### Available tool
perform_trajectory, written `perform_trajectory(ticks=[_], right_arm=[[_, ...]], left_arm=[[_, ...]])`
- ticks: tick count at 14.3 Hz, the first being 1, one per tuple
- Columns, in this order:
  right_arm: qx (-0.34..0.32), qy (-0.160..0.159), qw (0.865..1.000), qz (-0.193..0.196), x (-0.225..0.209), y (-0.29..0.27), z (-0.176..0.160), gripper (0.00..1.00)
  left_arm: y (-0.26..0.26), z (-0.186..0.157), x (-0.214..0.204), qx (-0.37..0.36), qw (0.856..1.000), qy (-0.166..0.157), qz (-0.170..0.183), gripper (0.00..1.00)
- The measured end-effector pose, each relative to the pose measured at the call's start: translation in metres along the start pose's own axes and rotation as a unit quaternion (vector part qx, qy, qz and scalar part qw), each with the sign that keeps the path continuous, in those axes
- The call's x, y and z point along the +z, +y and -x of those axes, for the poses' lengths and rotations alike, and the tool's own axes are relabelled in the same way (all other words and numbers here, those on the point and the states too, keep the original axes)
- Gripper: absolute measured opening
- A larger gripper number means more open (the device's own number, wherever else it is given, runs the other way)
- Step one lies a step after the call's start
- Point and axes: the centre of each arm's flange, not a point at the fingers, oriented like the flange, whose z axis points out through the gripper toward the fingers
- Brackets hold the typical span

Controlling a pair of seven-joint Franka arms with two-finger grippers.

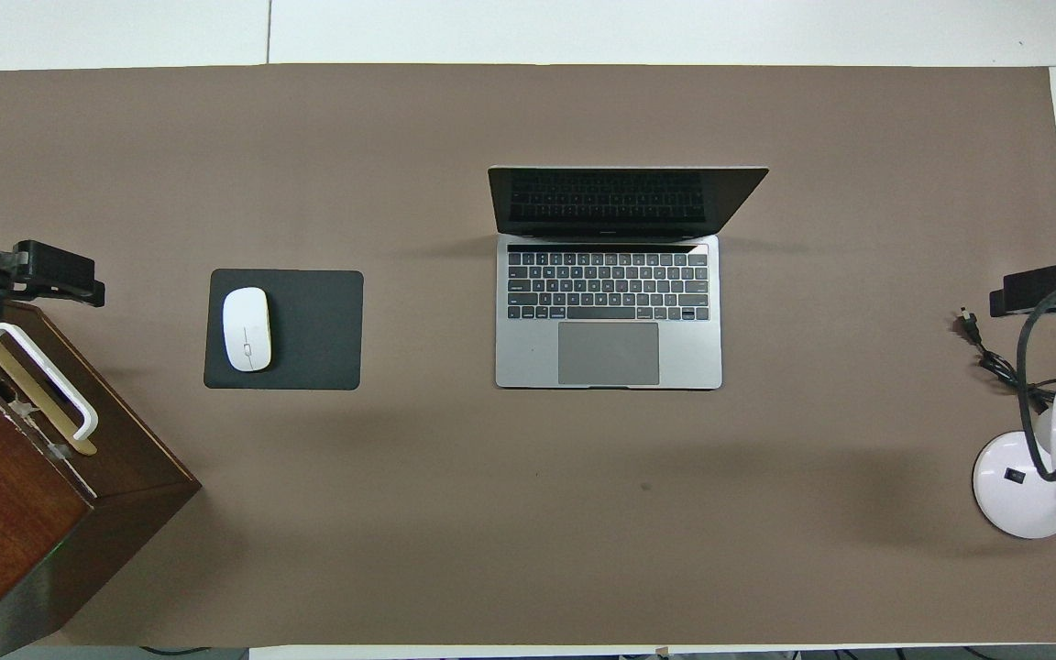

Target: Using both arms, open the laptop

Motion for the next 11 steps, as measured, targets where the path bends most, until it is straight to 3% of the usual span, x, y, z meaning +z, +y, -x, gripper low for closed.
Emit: perform_trajectory(ticks=[5, 11], right_arm=[[0.008, -0.014, 0.999, 0.033, 0.001, 0.015, 0.003, 1.00], [0.007, -0.017, 0.999, 0.037, 0.001, 0.015, 0.004, 1.00]], left_arm=[[0.000, 0.002, -0.002, 0.000, 1.000, -0.006, 0.000, 1.00], [0.000, 0.003, -0.002, 0.000, 1.000, -0.008, -0.001, 1.00]])
